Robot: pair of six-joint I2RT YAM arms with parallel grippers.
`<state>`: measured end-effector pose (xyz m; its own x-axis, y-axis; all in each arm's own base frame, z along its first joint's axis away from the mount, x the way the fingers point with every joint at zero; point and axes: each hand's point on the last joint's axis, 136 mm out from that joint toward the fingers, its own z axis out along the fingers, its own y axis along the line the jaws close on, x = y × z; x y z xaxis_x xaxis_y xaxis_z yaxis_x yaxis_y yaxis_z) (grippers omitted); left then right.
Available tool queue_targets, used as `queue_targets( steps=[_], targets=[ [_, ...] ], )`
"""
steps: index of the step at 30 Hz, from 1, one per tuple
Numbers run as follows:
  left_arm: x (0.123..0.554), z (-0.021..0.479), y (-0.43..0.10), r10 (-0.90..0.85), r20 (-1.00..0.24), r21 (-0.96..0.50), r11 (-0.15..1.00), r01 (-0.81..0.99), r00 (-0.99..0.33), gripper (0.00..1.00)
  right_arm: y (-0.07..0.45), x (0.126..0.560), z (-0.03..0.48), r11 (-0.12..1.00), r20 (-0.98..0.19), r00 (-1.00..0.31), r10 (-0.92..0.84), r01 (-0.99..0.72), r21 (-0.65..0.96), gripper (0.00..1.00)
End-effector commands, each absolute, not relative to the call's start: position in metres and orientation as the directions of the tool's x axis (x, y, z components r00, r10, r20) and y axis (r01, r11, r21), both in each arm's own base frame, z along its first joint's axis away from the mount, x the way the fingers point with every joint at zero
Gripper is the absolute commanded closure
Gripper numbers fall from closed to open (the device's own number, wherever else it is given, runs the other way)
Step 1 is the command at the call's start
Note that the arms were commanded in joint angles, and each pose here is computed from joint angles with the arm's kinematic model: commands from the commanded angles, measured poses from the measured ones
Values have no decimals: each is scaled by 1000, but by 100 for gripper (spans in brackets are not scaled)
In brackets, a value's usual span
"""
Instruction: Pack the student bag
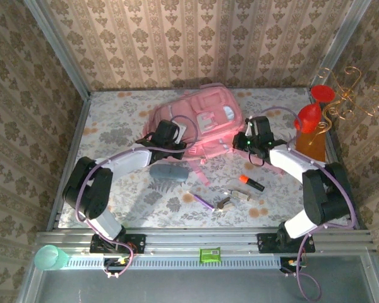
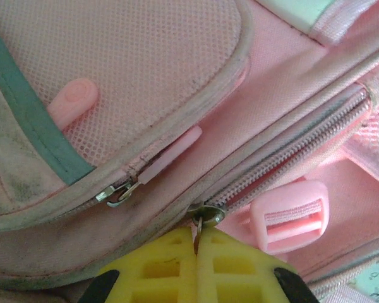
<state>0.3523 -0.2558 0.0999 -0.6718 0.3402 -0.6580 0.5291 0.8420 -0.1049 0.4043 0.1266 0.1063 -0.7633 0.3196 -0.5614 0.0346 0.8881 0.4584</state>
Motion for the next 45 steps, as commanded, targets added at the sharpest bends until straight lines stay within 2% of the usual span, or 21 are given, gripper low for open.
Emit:
queue_targets(
  steps=[1,3,5,10,13,16,22,27,29,31,33,45],
  targets=[
    [348,91,-212,336,-576,-84,883,462,-746,100,77,420,94,940,-574,-757,313,161,301,99],
    [345,107,-245,265,-620,-269,813,517,-738,100,81,428,91,937,-559,-767,316,159,311,97],
    [347,116,-267,246,-637,-343,758,555,-730,100,83,435,89,938,-551,-775,310,157,308,89],
    [366,116,-286,284,-627,-322,754,573,-726,100,89,433,101,935,-548,-779,305,136,328,62],
    [366,111,-288,274,-633,-318,761,566,-724,100,91,415,108,930,-551,-773,315,136,341,44],
    [361,104,-287,290,-625,-290,775,561,-725,100,105,393,102,905,-519,-781,346,132,406,30],
    [351,92,-285,328,-615,-232,793,563,-717,100,162,375,86,799,-423,-811,404,87,595,19],
    [349,78,-279,356,-597,-193,806,559,-719,100,188,394,70,722,-369,-796,480,119,682,20],
    [348,72,-276,363,-590,-176,814,553,-721,100,193,404,65,680,-347,-780,520,132,721,28],
    [348,68,-274,365,-587,-167,819,550,-722,100,195,410,63,653,-332,-767,549,146,743,42],
    [348,66,-273,365,-587,-161,822,546,-722,95,196,413,63,636,-323,-757,568,154,756,51],
    [351,53,-273,377,-570,-143,830,539,-730,86,198,414,67,616,-320,-747,582,148,774,79]
  ],
)
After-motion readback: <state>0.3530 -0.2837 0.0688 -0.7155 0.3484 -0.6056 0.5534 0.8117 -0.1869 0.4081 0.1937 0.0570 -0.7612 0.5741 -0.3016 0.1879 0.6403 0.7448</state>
